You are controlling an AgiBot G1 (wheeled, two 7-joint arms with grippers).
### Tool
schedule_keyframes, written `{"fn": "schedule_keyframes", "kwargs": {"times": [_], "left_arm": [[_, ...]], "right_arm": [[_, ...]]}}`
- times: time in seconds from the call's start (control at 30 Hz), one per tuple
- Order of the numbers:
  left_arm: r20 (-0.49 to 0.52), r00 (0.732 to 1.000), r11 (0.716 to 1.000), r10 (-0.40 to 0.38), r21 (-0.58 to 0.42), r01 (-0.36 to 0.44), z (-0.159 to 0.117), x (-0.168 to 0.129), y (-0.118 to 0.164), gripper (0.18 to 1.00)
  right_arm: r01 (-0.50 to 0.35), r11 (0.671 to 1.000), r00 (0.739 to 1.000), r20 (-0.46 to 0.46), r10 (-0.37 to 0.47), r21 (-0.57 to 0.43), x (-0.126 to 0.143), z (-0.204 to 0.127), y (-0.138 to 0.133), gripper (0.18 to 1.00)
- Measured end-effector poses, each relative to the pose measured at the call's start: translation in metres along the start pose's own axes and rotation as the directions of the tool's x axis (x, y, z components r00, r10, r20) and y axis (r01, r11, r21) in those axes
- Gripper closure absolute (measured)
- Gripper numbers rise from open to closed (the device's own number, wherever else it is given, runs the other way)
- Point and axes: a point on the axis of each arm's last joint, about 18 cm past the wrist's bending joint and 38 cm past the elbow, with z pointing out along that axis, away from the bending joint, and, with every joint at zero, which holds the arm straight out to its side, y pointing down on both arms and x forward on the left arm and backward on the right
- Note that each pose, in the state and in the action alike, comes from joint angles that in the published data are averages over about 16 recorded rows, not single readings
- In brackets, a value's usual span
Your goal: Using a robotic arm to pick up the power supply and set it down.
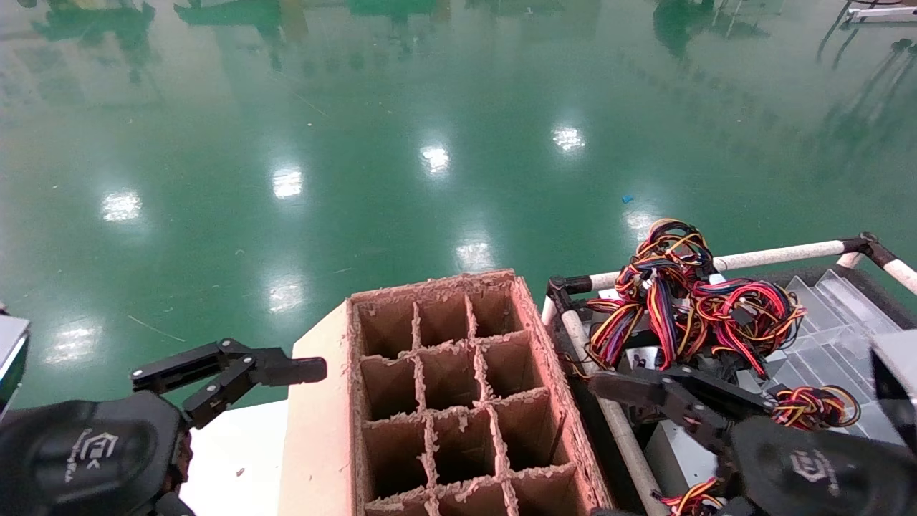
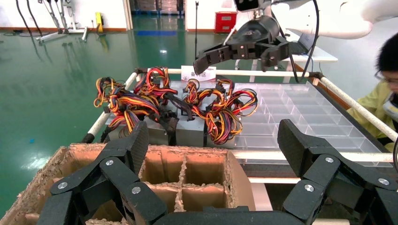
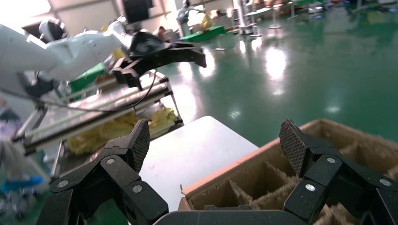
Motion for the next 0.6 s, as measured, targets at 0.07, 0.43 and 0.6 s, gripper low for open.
{"fn": "schedule_keyframes", "kwargs": {"times": [0.07, 0.43, 0.6], "left_arm": [[0.000, 1.000, 1.000, 0.000, 0.000, 0.000, 0.000, 0.000, 0.000, 0.184], [0.000, 1.000, 1.000, 0.000, 0.000, 0.000, 0.000, 0.000, 0.000, 0.184], [0.000, 1.000, 1.000, 0.000, 0.000, 0.000, 0.000, 0.000, 0.000, 0.184]], "right_arm": [[0.038, 0.999, 0.999, 0.021, -0.038, -0.015, -0.002, 0.008, -0.007, 0.178], [0.212, 0.974, 0.974, 0.094, -0.205, -0.077, -0.009, 0.037, -0.034, 0.178], [0.240, 0.967, 0.968, 0.102, -0.231, -0.085, -0.011, 0.041, -0.038, 0.178]]}}
